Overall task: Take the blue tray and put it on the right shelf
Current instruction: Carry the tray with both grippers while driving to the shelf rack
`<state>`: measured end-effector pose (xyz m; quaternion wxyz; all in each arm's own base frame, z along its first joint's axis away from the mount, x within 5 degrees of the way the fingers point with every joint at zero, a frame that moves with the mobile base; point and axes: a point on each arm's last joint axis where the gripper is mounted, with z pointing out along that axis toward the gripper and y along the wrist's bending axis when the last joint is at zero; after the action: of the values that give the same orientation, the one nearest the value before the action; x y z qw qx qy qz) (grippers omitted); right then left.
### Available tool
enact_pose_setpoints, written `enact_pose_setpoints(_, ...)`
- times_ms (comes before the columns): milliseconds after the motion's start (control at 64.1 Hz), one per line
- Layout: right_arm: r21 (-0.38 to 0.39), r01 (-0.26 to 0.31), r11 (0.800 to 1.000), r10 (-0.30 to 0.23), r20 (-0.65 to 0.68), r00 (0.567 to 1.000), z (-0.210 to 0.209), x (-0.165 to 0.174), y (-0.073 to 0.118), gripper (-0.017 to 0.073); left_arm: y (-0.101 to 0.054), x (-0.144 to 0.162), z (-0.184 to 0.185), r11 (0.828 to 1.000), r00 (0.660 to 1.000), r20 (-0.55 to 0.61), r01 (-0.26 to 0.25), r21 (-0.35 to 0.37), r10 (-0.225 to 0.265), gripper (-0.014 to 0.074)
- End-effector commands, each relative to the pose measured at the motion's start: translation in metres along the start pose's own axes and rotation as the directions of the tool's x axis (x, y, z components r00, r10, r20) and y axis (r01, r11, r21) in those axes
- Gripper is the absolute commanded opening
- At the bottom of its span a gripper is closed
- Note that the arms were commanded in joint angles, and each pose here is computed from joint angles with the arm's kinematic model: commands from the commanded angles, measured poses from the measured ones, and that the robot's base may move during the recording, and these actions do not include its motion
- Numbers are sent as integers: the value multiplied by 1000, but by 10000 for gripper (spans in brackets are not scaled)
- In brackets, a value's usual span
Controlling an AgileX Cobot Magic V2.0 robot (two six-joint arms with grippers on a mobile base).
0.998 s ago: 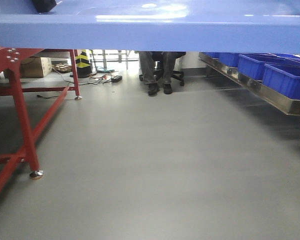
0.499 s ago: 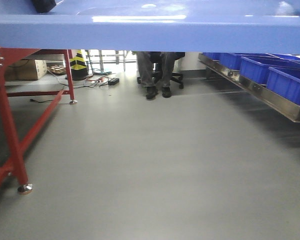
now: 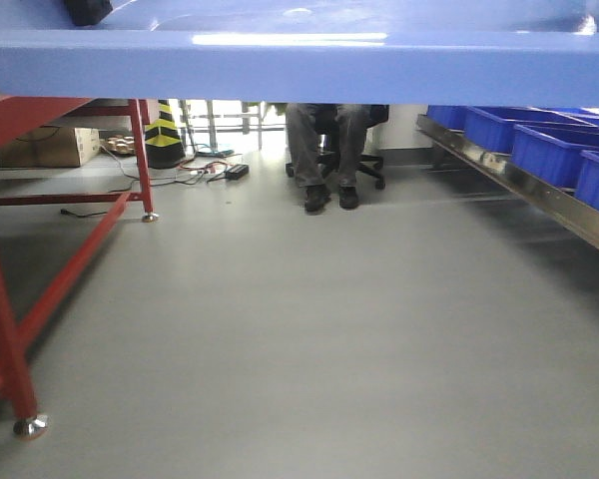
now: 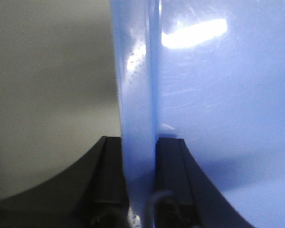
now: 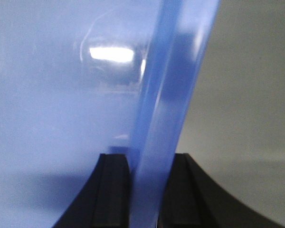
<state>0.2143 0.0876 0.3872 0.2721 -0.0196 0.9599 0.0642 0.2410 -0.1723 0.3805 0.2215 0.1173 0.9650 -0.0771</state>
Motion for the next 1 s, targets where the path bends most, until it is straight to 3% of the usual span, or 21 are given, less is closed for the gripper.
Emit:
enact_pose_setpoints(0, -43, 33, 999, -27, 121, 992, -18, -8, 2, 56, 5, 8, -17, 998, 999, -35, -41, -45, 40, -48)
enact_pose_setpoints(499, -43, 33, 999, -27, 121, 992, -18, -8, 2, 56, 5, 8, -17, 998, 999, -35, -41, -45, 40, -48)
enact_pose_setpoints(624, -43, 33, 999, -27, 121, 992, -18, -8, 2, 56, 1, 10, -17, 1000, 998, -50, -30, -8, 30, -48)
enact_pose_setpoints(982, -43, 33, 999, -27, 121, 992, -18, -8, 2, 56, 1, 10, -17, 1000, 998, -53, -28, 0, 28, -48)
